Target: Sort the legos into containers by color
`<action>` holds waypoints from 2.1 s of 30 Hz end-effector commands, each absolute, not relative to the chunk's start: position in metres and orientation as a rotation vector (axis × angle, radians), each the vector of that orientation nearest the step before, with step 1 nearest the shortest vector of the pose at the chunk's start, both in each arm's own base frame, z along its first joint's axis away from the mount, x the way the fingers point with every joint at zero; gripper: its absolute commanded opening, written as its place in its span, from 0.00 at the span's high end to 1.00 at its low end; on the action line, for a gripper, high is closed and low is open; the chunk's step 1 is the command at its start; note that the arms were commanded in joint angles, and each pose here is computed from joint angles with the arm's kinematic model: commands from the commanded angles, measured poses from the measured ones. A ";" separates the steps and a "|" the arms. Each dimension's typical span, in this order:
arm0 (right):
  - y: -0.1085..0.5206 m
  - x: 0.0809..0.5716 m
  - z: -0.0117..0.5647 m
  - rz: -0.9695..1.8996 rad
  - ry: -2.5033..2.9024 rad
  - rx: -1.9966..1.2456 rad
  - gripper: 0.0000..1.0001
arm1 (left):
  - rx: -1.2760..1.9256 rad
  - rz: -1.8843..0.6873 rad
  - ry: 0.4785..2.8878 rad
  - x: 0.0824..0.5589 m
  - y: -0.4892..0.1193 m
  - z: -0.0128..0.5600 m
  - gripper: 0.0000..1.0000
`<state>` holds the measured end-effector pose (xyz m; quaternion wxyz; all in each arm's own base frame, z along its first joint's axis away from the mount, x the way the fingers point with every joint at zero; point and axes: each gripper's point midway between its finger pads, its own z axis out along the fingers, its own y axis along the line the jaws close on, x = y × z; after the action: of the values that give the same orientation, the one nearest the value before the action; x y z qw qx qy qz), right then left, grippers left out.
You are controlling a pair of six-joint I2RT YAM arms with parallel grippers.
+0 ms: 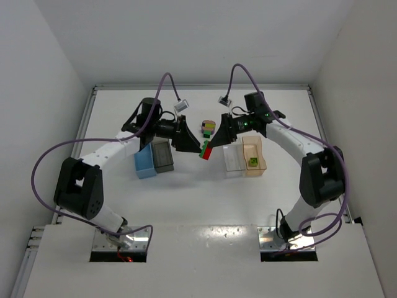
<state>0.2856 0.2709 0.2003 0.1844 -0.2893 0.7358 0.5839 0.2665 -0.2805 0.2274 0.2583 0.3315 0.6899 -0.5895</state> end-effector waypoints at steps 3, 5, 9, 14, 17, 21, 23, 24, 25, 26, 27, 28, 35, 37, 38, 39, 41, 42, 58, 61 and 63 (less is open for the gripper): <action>0.274 0.285 0.215 1.696 1.959 -0.903 1.00 | 0.936 -1.662 1.781 0.266 -0.280 0.244 0.26; 0.277 0.283 0.214 1.691 1.964 -0.911 1.00 | 0.925 -1.658 1.793 0.266 -0.280 0.240 0.27; 0.277 0.285 0.214 1.696 1.971 -0.903 1.00 | 0.918 -1.663 1.800 0.266 -0.280 0.240 0.30; 0.280 0.284 0.217 1.702 1.968 -0.911 1.00 | 0.898 -1.647 1.818 0.270 -0.281 0.236 0.30; 0.281 0.284 0.219 1.708 1.952 -0.921 1.00 | 0.873 -1.649 1.848 0.274 -0.282 0.229 0.30; 0.283 0.280 0.230 1.703 1.928 -0.940 1.00 | 0.852 -1.634 1.878 0.277 -0.285 0.223 0.31; 0.283 0.279 0.233 1.699 1.919 -0.945 1.00 | 0.855 -1.632 1.880 0.276 -0.285 0.222 0.32; 0.283 0.279 0.233 1.699 1.919 -0.945 1.00 | 0.855 -1.632 1.880 0.276 -0.285 0.222 0.35; 0.283 0.279 0.233 1.699 1.919 -0.945 1.00 | 0.844 -1.627 1.893 0.279 -0.285 0.218 0.40; 0.283 0.279 0.233 1.699 1.919 -0.945 1.00 | 0.849 -1.624 1.884 0.280 -0.285 0.221 0.43; 0.283 0.279 0.233 1.699 1.919 -0.945 1.00 | 0.849 -1.623 1.884 0.280 -0.285 0.221 0.47; 0.282 0.279 0.229 1.693 1.933 -0.936 1.00 | 0.849 -1.623 1.884 0.280 -0.285 0.221 0.51; 0.283 0.283 0.223 1.671 1.948 -0.929 1.00 | 0.882 -1.646 1.866 0.274 -0.288 0.222 0.75; 0.282 0.284 0.221 1.653 1.950 -0.933 1.00 | 0.900 -1.663 1.860 0.269 -0.290 0.223 0.78; 0.282 0.285 0.219 1.646 1.965 -0.924 1.00 | 0.900 -1.663 1.860 0.269 -0.290 0.223 0.81; 0.282 0.285 0.218 1.639 1.956 -0.934 1.00 | 0.905 -1.660 1.851 0.268 -0.290 0.226 0.82; 0.282 0.285 0.218 1.639 1.956 -0.934 1.00 | 0.932 -1.688 1.838 0.262 -0.292 0.228 0.71; 0.282 0.285 0.218 1.639 1.956 -0.934 1.00 | 0.932 -1.689 1.838 0.262 -0.292 0.228 0.39; 0.288 0.278 0.222 1.688 1.942 -0.961 1.00 | 0.941 -1.706 1.839 0.261 -0.295 0.224 0.73; 0.287 0.276 0.219 1.692 1.951 -0.957 1.00 | 0.952 -1.711 1.826 0.260 -0.296 0.226 0.84; 0.287 0.277 0.219 1.686 1.942 -0.965 1.00 | 0.956 -1.707 1.817 0.258 -0.294 0.225 0.88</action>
<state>0.2778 0.2817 0.1981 0.1729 -0.3107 0.7239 0.5912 0.2629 -0.2919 0.2164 0.2131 0.3111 0.6939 -0.6134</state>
